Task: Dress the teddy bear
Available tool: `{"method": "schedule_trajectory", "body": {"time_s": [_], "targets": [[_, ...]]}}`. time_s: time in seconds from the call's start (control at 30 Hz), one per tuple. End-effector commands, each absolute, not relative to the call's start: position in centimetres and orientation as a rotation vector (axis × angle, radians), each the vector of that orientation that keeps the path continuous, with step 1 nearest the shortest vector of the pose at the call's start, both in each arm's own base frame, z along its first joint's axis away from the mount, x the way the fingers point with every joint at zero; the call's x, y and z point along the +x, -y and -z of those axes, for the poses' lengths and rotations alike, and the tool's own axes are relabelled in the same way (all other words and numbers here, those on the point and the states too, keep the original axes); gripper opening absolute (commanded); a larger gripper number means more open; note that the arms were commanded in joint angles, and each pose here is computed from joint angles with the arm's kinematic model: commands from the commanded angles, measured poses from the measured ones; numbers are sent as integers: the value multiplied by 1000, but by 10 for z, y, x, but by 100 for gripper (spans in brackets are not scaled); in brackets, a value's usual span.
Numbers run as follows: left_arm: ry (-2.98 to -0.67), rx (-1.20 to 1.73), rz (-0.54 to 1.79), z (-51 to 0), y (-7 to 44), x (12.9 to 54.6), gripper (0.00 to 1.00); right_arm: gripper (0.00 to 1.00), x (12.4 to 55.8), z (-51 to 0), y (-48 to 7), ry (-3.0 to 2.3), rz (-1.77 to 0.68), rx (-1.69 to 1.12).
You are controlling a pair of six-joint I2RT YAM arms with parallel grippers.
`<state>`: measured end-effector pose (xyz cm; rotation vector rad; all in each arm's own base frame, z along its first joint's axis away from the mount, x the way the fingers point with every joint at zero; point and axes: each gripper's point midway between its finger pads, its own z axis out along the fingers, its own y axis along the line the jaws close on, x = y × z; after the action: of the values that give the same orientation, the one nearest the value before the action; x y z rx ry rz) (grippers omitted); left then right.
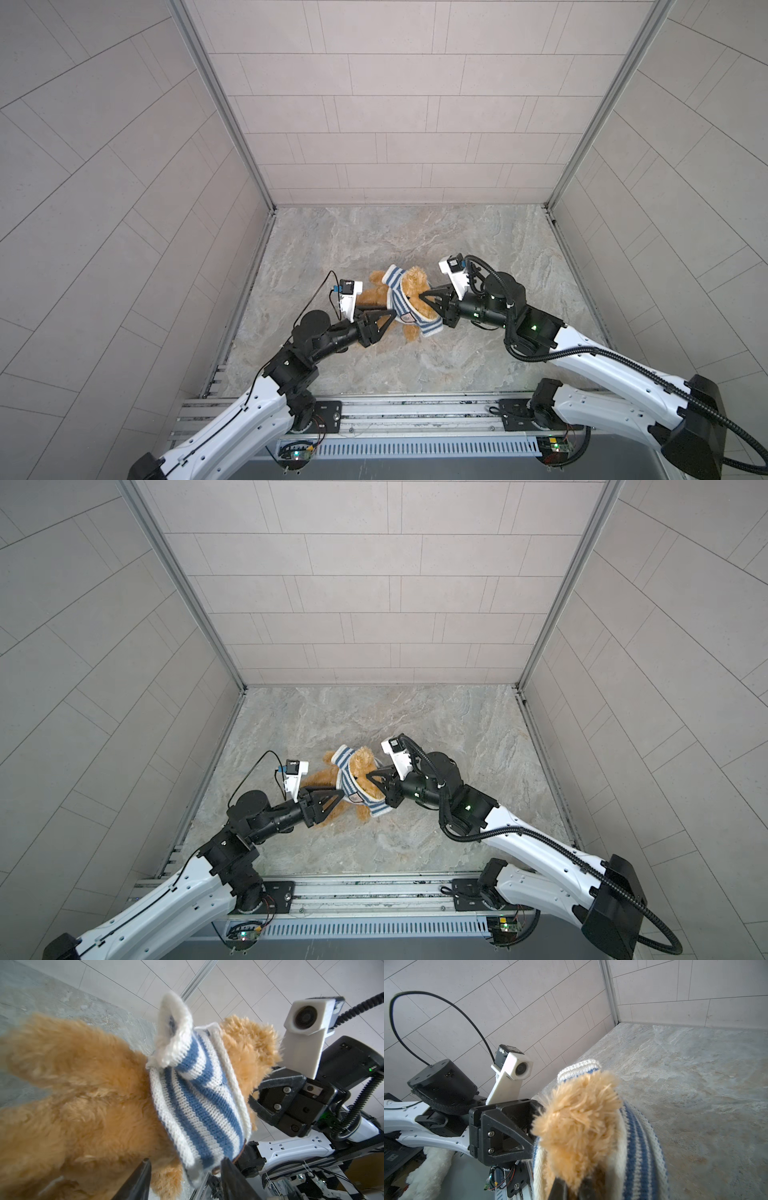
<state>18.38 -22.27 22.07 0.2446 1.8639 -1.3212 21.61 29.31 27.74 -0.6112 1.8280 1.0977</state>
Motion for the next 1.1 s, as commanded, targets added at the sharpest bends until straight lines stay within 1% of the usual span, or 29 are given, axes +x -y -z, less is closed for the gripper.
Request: {"method": "schedule_trajectory", "body": {"time_s": [0.0, 0.03, 0.07, 0.1, 0.2, 0.27, 0.33, 0.47, 0.7, 0.83, 1.07], "targets": [[-1828, 265, 1369, -230, 226, 181, 50, 0, 212, -307, -294, -1695, -1142, -624], [-1828, 259, 1374, -229, 227, 181, 46, 0, 211, -308, -293, -1689, -1143, -622], [-1825, 252, 1380, -230, 227, 182, 38, 0, 211, -309, -293, -1685, -1142, -621], [-1824, 248, 1383, -229, 227, 182, 31, 0, 211, -309, -292, -1686, -1141, -620], [-1847, 213, 1373, -221, 225, 185, 19, 0, 211, -309, -290, -1689, -1132, -611], [-1874, 195, 1352, -214, 224, 187, 8, 0, 210, -311, -288, -1682, -1133, -607], [-1914, 164, 1319, -203, 221, 191, 1, 0, 208, -315, -287, -1668, -1136, -605], [-2025, 91, 1196, -175, 211, 200, 0, 0, 204, -327, -284, -1622, -1158, -599], [-2117, -5, 1091, -146, 198, 212, 0, 0, 190, -350, -284, -1541, -1243, -617], [-2144, -54, 1012, -137, 188, 218, 0, 0, 182, -361, -279, -1475, -1274, -619], [-2138, -84, 939, -135, 177, 222, 0, 0, 173, -372, -275, -1421, -1300, -631]]}}
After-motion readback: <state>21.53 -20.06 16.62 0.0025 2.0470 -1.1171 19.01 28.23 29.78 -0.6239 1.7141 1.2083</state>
